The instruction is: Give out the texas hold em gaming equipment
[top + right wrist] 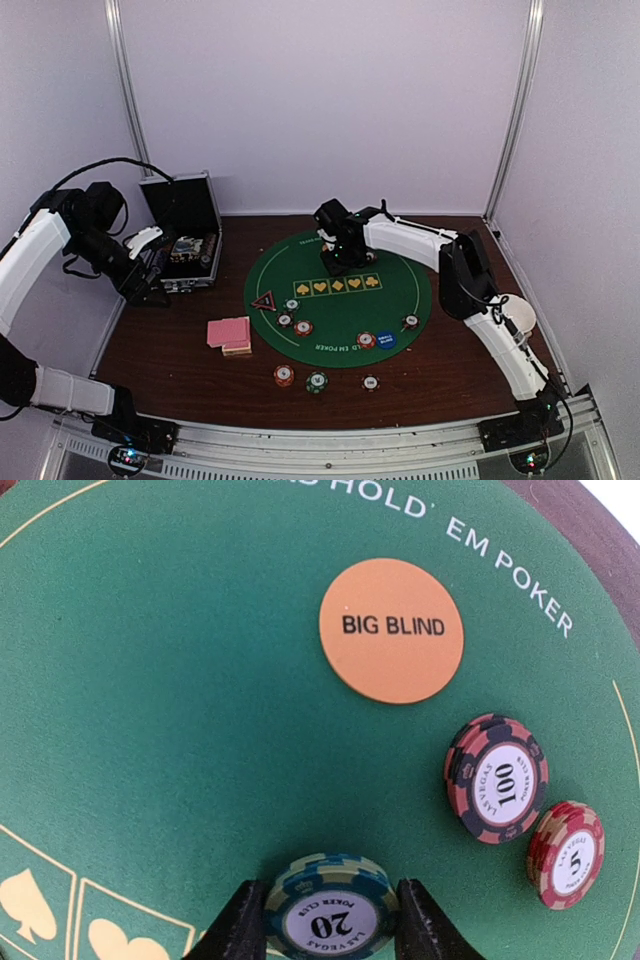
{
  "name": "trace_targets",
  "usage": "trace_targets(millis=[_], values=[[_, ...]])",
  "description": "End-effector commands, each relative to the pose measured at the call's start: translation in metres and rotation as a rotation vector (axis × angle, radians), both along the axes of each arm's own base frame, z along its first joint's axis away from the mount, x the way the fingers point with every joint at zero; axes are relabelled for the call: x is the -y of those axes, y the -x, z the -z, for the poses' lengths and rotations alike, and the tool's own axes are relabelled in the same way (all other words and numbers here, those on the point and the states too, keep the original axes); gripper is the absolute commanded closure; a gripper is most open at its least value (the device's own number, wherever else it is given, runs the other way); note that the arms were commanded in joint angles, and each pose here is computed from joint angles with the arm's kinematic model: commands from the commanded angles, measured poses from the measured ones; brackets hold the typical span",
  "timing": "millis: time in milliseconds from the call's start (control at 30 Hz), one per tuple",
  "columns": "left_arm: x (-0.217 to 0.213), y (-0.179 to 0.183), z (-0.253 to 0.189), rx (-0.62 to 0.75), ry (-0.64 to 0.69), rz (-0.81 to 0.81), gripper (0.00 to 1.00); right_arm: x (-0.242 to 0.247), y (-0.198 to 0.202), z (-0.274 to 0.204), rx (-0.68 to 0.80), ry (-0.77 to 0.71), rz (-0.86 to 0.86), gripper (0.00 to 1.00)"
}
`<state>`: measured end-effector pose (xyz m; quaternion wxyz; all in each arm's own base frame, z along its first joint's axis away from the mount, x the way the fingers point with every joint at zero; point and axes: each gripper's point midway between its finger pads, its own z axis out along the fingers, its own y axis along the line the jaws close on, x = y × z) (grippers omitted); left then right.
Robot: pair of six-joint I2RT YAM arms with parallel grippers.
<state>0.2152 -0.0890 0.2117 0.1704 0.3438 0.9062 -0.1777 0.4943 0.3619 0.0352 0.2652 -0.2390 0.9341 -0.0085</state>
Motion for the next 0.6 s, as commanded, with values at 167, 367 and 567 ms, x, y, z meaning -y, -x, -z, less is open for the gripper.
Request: trace_targets(millis=[167, 367, 567], values=[[0.003, -0.004, -0.003, 0.011, 0.008, 0.022, 0.03, -0.002, -0.012, -0.015, 0.025, -0.045, 0.013, 0.43], [0.003, -0.003, -0.003, 0.007, 0.008, 0.021, 0.02, -0.004, -0.002, -0.059, 0.065, -0.077, -0.012, 0.34], [0.001, -0.002, -0.001, 0.007, -0.002, 0.017, 0.02, -0.017, 0.042, -0.107, 0.102, -0.096, -0.1, 0.34]])
